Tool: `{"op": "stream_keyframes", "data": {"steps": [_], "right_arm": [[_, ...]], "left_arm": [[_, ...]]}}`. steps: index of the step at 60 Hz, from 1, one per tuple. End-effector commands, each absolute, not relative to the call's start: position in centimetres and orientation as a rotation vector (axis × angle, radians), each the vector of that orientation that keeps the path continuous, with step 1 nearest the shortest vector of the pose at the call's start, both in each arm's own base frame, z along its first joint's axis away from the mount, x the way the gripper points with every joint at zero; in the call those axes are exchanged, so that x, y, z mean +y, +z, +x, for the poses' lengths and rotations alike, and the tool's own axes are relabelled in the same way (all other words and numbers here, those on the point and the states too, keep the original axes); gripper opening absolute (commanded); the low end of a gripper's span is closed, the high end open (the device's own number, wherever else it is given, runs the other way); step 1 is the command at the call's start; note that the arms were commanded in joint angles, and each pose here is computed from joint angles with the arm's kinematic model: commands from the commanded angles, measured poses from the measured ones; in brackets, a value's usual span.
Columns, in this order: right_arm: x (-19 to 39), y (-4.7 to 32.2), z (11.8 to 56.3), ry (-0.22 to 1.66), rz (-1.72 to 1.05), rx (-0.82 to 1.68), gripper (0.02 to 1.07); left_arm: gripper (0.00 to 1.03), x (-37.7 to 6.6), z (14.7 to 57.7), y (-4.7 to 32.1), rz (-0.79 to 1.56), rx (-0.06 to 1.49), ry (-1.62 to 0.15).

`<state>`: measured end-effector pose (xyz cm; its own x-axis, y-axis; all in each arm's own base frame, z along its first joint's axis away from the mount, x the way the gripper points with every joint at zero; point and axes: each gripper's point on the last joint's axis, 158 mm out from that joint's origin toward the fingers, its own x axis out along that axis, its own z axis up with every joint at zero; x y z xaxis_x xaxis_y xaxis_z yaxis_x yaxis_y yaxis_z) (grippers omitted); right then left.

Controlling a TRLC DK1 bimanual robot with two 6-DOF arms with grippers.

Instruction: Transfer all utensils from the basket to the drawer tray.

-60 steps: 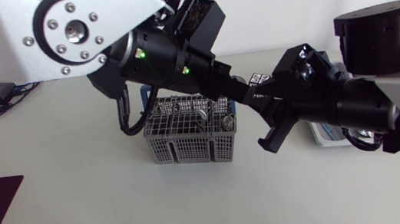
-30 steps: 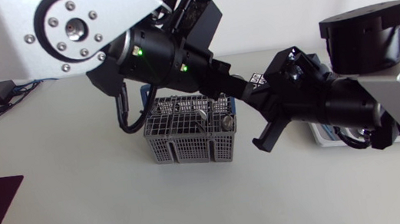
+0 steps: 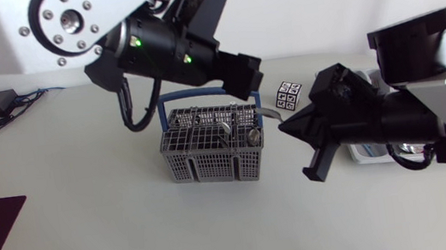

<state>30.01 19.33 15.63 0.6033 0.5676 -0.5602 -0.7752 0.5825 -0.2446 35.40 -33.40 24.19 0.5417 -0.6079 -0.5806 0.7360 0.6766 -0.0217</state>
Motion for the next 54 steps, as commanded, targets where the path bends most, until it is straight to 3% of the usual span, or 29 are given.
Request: {"op": "stream_keyframes", "data": {"steps": [1, 11, 26, 54], "right_arm": [[17.2, 14.3, 29.5, 0.826, -0.522, 0.486, 0.07], [12.4, 12.4, 29.6, 0.829, -0.535, 0.539, 0.07], [2.6, 9.3, 31.3, 0.798, -0.566, 0.618, 0.07], [-13.0, 2.8, 33.5, 0.851, -0.784, 0.805, 0.08]], "left_arm": [[0.99, -32.0, 37.3, 27.5, 0.256, 0.483, -0.780], [0.99, -29.6, 40.0, 29.2, 0.287, 0.380, -0.735], [0.99, -29.6, 39.8, 29.8, 0.571, 0.214, -0.799], [0.98, -29.5, 34.0, 17.9, 1.137, 0.212, -1.075]]}}
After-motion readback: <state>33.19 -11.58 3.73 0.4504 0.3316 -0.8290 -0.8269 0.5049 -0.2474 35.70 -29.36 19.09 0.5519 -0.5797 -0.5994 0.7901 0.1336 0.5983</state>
